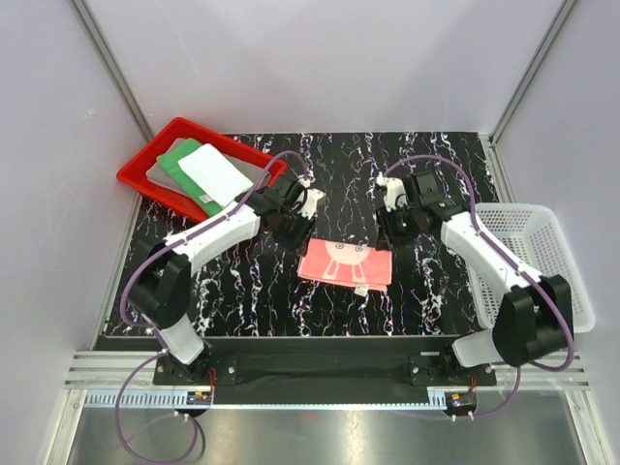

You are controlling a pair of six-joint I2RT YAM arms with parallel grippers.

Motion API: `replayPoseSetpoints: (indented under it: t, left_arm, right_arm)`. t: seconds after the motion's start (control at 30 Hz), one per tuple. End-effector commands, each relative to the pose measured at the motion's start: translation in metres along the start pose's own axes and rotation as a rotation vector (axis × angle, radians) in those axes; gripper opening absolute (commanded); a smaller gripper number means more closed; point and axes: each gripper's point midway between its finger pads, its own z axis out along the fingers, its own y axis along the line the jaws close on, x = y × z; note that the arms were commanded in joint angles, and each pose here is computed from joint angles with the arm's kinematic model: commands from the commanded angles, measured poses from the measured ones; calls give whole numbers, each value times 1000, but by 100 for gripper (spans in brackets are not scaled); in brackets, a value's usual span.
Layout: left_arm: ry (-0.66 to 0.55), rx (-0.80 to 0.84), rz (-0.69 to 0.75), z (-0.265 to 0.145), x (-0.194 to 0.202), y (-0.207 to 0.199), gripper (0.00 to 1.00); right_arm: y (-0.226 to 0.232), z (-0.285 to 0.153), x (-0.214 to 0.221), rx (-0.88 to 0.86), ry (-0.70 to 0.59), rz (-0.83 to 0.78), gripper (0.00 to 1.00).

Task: Fold and stack the towels
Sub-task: Fold the towel

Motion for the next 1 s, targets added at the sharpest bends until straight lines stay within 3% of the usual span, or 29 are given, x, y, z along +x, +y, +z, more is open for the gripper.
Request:
replayPoseSetpoints:
  t: [0.0, 0.03, 0.13, 0.2, 0.33, 0.4, 0.5, 0.67, 0.73, 0.8, 0.97]
  left_arm:
    - [-64, -50, -121, 2, -8, 4, 44]
    - [-59, -79, -176, 6, 1, 9, 45]
    - [-101, -39, -268, 10, 0, 2, 47]
    - [-102, -21, -314, 19, 4, 0, 49]
    - [-76, 55, -389, 38, 18, -12, 49]
    - [-35, -21, -418, 48, 35, 1, 45]
    - [5, -117, -476, 54, 54, 16, 32]
    - [-26, -103, -516, 43, 58, 11, 24]
    - [-37, -111, -517, 38, 53, 12, 24]
    - [-42, -145, -511, 29, 50, 15, 35]
    - [-110, -122, -484, 11, 25, 11, 43]
  right_arm:
    - [-15, 4, -17, 148, -14, 320, 33]
    - [-17, 7, -11, 187, -15, 439, 32]
    - [-12, 14, 5, 174, -33, 543, 35]
    - [-9, 19, 6, 140, -76, 564, 35]
    - [-14, 50, 53, 142, -15, 624, 35]
    - [-22, 56, 66, 183, -8, 629, 35]
    - [-33, 54, 55, 230, -35, 564, 35]
    - [-33, 28, 38, 271, 12, 500, 38]
    - [-27, 22, 34, 247, 7, 514, 39]
    - [-20, 22, 43, 226, 28, 552, 39]
    - [-12, 30, 54, 183, -31, 656, 39]
